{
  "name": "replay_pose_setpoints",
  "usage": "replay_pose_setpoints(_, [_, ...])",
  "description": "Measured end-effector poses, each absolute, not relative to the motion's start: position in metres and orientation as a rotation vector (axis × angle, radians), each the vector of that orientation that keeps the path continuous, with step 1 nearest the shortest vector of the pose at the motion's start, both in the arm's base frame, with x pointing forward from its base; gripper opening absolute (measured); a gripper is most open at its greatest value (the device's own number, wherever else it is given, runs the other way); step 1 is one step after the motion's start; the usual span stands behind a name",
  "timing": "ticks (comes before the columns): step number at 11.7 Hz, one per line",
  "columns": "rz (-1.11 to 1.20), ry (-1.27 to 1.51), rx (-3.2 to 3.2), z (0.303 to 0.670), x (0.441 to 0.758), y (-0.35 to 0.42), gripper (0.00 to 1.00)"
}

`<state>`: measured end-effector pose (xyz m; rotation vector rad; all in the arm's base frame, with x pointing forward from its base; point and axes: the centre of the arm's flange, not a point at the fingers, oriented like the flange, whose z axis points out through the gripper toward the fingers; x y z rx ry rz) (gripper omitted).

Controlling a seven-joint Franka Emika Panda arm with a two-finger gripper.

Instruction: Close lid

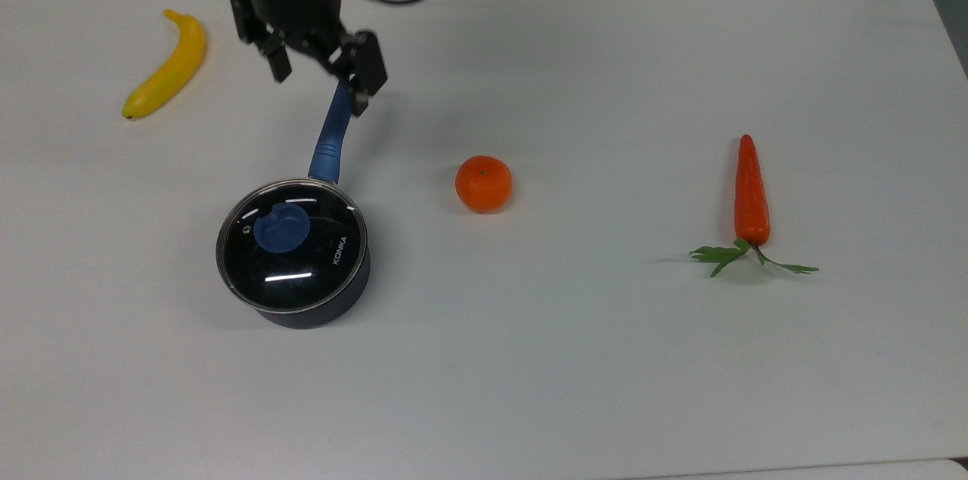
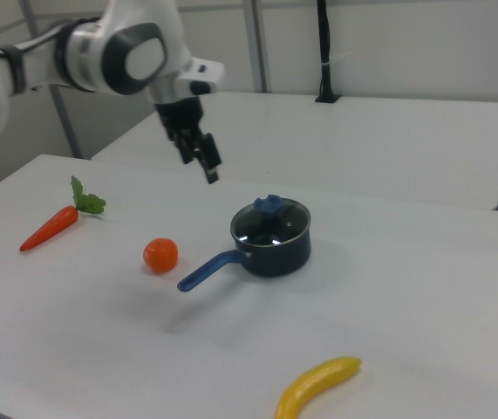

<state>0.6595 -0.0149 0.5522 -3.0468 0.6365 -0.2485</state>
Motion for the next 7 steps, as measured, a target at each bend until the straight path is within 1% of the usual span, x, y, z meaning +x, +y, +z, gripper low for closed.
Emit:
replay_pose_setpoints(2, [-0.21,0.507,-3.069,0.57,0.619,-0.008,1.0])
replay_pose_setpoints(4, [-0.102,0.341,-3.105,0.584,0.58,-0.009,1.0])
replay_pose_setpoints(5, [-0.045,0.269,-3.115,0.589,0.566,-0.01,1.0])
replay_pose_setpoints(7, [-0.02,0.232,-3.119,0.59,0.558,-0.015,1.0])
